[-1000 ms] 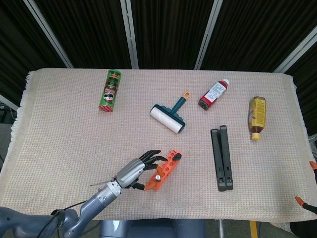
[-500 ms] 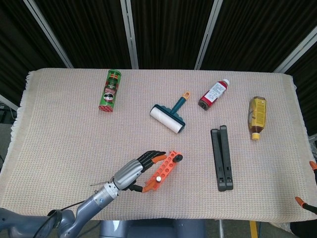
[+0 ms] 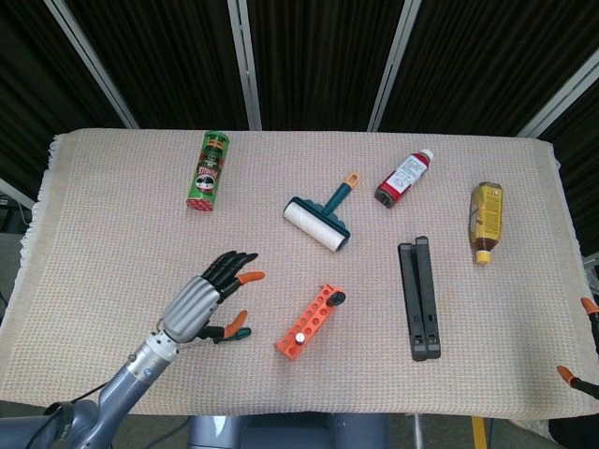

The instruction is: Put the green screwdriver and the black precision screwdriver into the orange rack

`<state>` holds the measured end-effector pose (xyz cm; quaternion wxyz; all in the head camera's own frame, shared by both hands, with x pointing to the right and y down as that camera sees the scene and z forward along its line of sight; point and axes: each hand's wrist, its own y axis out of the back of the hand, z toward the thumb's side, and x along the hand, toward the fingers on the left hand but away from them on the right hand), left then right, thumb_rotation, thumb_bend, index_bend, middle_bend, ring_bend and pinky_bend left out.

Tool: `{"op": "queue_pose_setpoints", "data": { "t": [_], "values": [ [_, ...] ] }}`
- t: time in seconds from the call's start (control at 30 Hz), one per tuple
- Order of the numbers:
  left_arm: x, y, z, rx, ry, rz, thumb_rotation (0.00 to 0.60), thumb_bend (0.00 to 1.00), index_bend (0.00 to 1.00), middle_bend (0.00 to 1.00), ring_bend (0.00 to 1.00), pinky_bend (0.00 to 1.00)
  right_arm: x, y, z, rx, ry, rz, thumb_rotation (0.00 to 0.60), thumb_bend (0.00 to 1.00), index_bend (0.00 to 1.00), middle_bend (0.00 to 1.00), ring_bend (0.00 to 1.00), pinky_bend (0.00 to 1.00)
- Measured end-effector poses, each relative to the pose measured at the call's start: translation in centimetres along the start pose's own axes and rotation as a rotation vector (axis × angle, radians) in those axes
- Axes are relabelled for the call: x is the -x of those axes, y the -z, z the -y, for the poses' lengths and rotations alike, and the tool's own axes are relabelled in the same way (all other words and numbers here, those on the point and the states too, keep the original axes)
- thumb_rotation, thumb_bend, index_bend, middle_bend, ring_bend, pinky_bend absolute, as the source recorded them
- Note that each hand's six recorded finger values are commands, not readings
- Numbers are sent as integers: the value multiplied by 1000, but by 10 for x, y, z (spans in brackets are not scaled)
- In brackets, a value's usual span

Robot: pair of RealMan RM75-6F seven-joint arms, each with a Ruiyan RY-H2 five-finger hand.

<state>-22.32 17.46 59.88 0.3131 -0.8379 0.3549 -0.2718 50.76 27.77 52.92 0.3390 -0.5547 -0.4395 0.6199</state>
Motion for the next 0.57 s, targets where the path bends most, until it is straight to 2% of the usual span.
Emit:
{"op": "queue_pose_setpoints", "data": {
  "t": [0.17, 0.3, 0.4, 0.57],
  "values": [
    [42, 45, -43, -194, -48, -205, 517, 480, 211, 0, 0, 0, 6, -5, -5, -18, 25, -16, 600, 0, 0, 0, 0, 0],
    [86, 74, -69, -307, -66, -360, 517, 401, 197, 0, 0, 0, 11, -12, -6, -41, 41, -32, 600, 0, 0, 0, 0, 0],
    [118, 87, -81, -362, -69, -456, 517, 329, 183, 0, 0, 0, 14, -18, -6, -53, 45, -42, 600, 0, 0, 0, 0, 0],
    [158, 96, -85, -391, -74, -559, 519, 314, 183, 0, 0, 0, 18, -27, -4, -58, 48, -60, 600, 0, 0, 0, 0, 0]
  ]
}}
